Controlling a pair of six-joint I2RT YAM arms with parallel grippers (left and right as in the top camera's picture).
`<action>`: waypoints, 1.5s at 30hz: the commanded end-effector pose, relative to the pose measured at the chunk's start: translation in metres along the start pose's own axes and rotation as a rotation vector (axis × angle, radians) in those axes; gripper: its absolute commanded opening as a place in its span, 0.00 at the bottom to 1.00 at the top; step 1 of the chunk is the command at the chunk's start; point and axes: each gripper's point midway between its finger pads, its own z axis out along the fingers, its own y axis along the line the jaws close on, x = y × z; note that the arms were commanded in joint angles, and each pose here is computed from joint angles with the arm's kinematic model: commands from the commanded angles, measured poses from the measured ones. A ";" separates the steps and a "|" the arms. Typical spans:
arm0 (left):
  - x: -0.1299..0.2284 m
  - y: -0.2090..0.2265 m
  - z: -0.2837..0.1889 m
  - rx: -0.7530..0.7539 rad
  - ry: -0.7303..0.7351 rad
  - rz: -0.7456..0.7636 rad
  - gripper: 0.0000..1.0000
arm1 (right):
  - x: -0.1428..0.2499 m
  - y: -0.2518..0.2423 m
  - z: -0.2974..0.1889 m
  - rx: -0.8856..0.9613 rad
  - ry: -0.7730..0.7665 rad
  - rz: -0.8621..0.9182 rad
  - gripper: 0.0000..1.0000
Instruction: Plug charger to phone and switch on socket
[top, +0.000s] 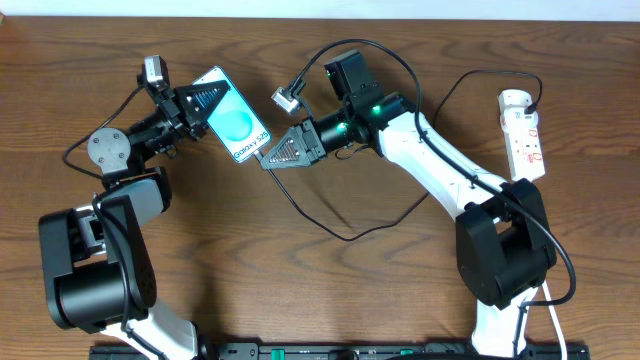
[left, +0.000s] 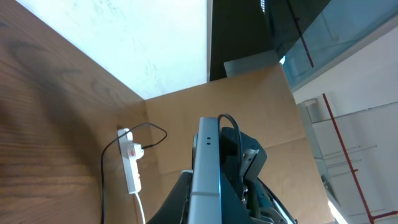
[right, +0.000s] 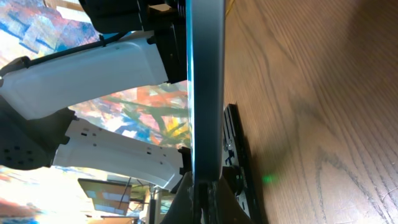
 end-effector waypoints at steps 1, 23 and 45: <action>0.012 -0.007 0.006 0.008 0.065 0.017 0.08 | -0.005 -0.010 0.001 0.055 -0.023 0.017 0.01; 0.012 -0.007 0.006 0.008 0.064 0.016 0.07 | -0.012 -0.012 0.000 0.067 -0.045 0.017 0.01; 0.010 -0.006 0.006 0.004 0.058 -0.005 0.08 | -0.010 -0.010 0.001 0.057 -0.036 0.023 0.03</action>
